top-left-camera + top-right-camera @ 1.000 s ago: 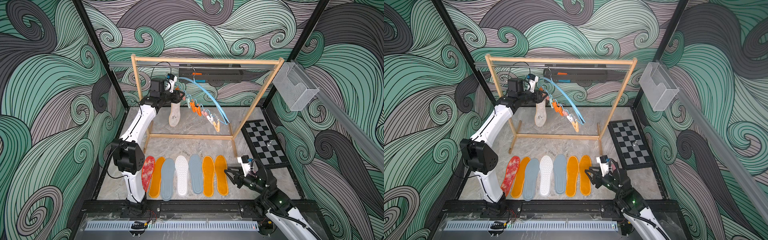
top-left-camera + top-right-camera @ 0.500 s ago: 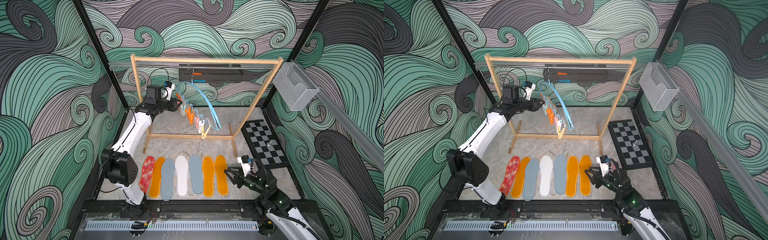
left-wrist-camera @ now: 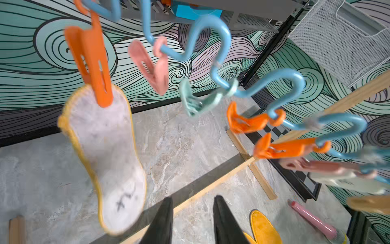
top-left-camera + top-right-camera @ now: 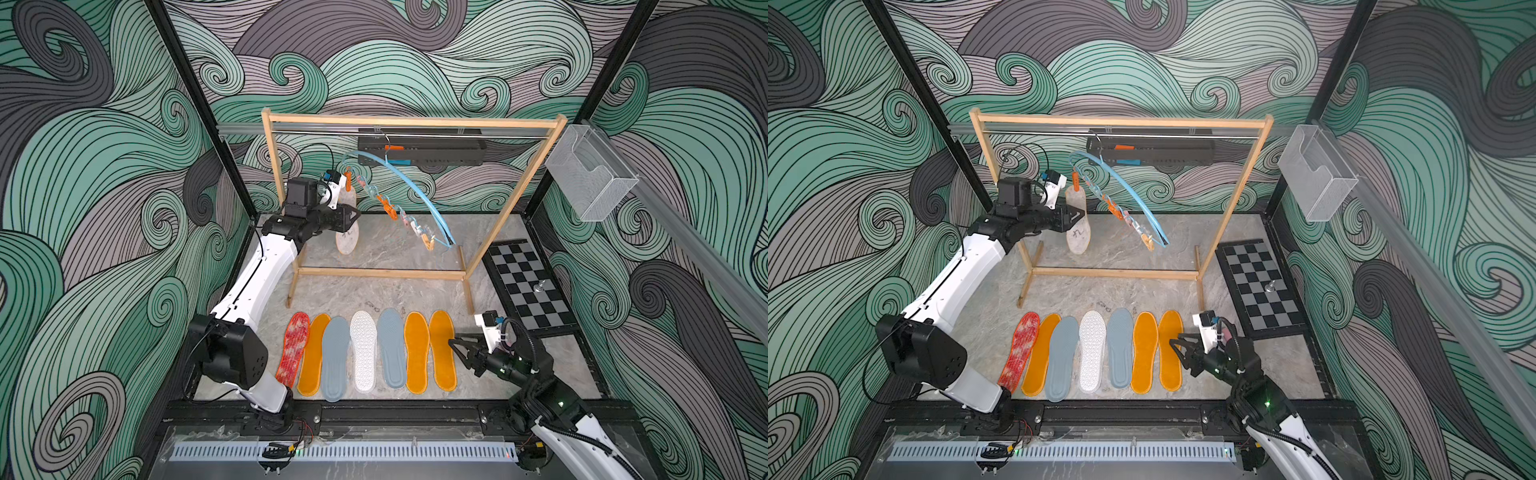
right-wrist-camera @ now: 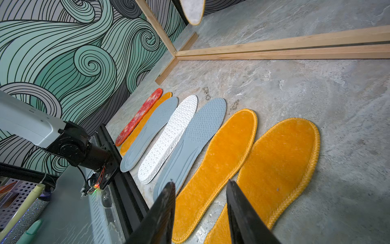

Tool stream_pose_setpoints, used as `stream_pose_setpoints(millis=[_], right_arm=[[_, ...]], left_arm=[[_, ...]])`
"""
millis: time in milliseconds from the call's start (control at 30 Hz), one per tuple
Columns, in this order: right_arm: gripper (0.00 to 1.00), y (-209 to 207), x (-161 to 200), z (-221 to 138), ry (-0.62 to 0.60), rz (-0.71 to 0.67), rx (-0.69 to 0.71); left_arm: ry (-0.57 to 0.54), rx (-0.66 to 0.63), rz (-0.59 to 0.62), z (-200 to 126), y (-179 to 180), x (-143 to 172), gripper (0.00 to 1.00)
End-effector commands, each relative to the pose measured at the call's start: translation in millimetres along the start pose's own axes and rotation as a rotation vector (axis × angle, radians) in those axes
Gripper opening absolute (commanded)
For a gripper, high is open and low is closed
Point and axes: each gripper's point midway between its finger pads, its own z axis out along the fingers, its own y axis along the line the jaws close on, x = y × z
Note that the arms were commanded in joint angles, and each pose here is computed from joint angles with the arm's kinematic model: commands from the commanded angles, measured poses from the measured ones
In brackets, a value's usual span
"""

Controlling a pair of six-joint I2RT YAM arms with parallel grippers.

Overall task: Take the shoe insoles off the hanger
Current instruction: Remove the insole from the hanger.

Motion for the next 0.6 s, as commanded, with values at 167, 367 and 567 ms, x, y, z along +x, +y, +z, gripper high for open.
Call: stream_pose_setpoints(millis=[167,367,567], right_arm=[[0.42,1.0,-3.1,0.0,-0.015,-0.001,-0.001],[0.42,1.5,-2.5,0.4,-0.012,-0.001,-0.004],[0.42,0.3,-1.9,1.4,-0.008,-0.002,0.002]], left_arm=[[-0.013,0.025,-0.018,-54.6,-26.9,12.0,0.24],[-0.017,0.002,0.007,-111.0,-44.4,75.2,0.25],[-0.074,-0.046,0.015,-153.7,-49.1,143.7,0.25]])
